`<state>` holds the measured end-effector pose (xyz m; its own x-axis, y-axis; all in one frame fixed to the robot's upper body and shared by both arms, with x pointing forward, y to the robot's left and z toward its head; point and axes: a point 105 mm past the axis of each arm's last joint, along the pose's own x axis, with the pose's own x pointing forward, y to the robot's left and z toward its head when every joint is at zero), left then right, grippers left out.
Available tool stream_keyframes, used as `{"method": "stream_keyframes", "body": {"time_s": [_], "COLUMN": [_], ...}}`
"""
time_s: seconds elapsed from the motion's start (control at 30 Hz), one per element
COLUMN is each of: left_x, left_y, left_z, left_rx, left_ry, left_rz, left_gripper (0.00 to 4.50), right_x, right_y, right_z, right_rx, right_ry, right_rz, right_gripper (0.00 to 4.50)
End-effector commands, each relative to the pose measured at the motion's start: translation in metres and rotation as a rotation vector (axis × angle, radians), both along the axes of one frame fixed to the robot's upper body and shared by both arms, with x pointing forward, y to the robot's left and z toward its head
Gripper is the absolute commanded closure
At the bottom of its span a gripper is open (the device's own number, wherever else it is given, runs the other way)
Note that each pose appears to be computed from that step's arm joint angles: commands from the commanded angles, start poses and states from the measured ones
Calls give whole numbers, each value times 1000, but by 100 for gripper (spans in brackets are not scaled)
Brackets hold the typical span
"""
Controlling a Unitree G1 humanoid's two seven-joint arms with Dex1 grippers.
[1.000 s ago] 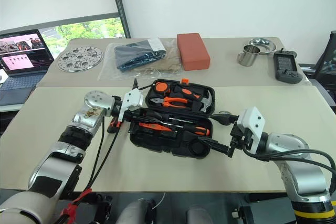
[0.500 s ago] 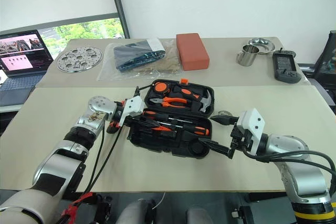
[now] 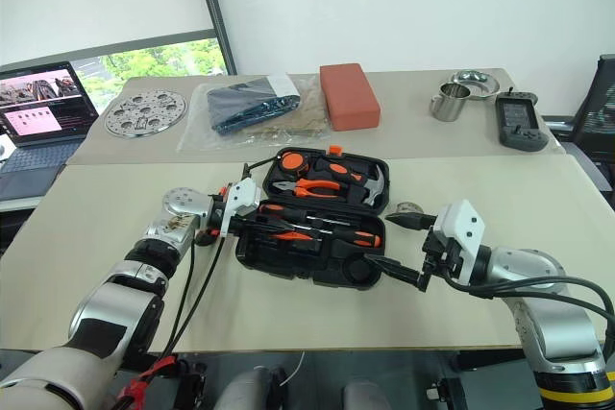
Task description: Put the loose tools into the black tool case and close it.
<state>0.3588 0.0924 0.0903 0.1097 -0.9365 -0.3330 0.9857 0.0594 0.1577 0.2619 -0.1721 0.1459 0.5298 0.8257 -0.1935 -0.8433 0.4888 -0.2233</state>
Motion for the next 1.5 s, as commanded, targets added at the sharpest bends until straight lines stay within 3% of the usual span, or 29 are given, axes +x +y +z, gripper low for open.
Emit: {"method": "stream_keyframes", "body": {"time_s": [0.03, 0.13, 0.23, 0.33, 0.47, 0.7, 0.93, 1.3, 1.4, 1.5], "left_x": [11, 9, 9, 12, 5, -4, -7, -2, -3, -3], "left_y": [12, 22, 37, 67, 92, 128, 101, 98, 100, 100], "left_z": [39, 54, 75, 93, 81, 21, 2, -19, -25, -27], "left_rx": [-137, -198, -281, -345, -313, -96, -70, 2, -3, -3], "left_ry": [-79, -91, -154, -244, -217, -106, -37, 36, 80, 89], "left_rz": [95, 141, 241, 474, 714, 1159, 1167, 1238, 1263, 1257], "left_gripper": [445, 373, 260, 143, 2, 2, 2, 2, 78, 196], "right_x": [1, 2, 3, 7, 11, 15, 16, 12, 12, 13], "right_y": [4, 6, 9, 15, 18, 19, 21, 18, 17, 17], "right_z": [11, 11, 13, 19, 24, 25, 26, 27, 29, 33], "right_rx": [-7, -3, 12, 57, 83, 71, 55, 48, 59, 93], "right_ry": [-60, -61, -65, -79, -88, -83, -90, -98, -104, -116], "right_rz": [28, 34, 45, 57, 63, 93, 105, 89, 77, 62], "right_gripper": [0, 0, 0, 0, 0, 0, 0, 0, 0, 0]}}
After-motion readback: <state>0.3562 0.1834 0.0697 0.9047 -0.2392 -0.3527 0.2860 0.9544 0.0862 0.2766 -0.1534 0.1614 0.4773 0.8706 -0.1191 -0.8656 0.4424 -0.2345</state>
